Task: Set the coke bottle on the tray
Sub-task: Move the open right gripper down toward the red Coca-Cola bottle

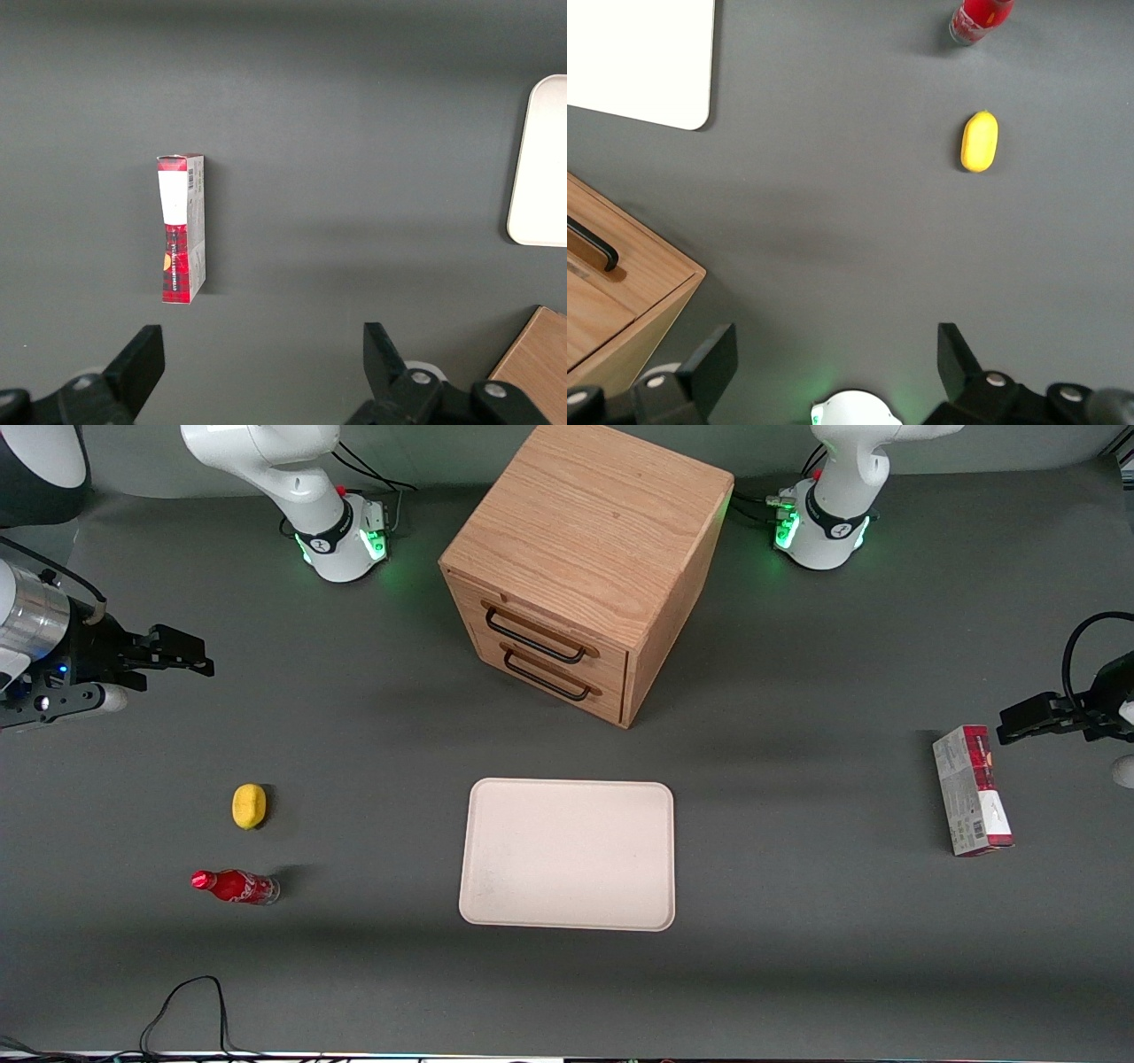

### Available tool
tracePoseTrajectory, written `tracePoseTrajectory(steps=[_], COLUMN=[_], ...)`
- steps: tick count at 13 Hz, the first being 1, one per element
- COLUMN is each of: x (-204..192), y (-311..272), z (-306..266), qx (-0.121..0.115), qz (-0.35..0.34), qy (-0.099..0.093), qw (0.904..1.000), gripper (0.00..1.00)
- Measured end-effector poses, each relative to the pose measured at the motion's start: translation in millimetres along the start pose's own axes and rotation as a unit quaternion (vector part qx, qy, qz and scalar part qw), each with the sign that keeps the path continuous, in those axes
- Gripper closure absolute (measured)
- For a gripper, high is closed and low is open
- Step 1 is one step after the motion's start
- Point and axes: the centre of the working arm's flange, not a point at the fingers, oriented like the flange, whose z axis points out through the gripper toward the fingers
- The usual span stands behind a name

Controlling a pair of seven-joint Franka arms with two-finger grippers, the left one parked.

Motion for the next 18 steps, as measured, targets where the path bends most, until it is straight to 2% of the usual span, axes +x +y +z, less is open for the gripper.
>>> tracePoseTrajectory(steps=[6,10,13,16,18], x=[11.1,32.0,88.1,152.2,174.6], y=[7.2,26.0,53.8,83.0,93.1], z=[-3.7,-25.7,-17.8,23.0,43.1], qx=[-0.003,-0.01,-0.025,-0.04,-0.046], qz=[0.006,0.024,0.045,0.059,0.063], qy=[0.004,0.032,0.041,0.046,0.053], qw=[1.0,0.9991,0.9978,0.9964,0.9956], gripper=[0.0,0.0,0.0,0.0,0.0])
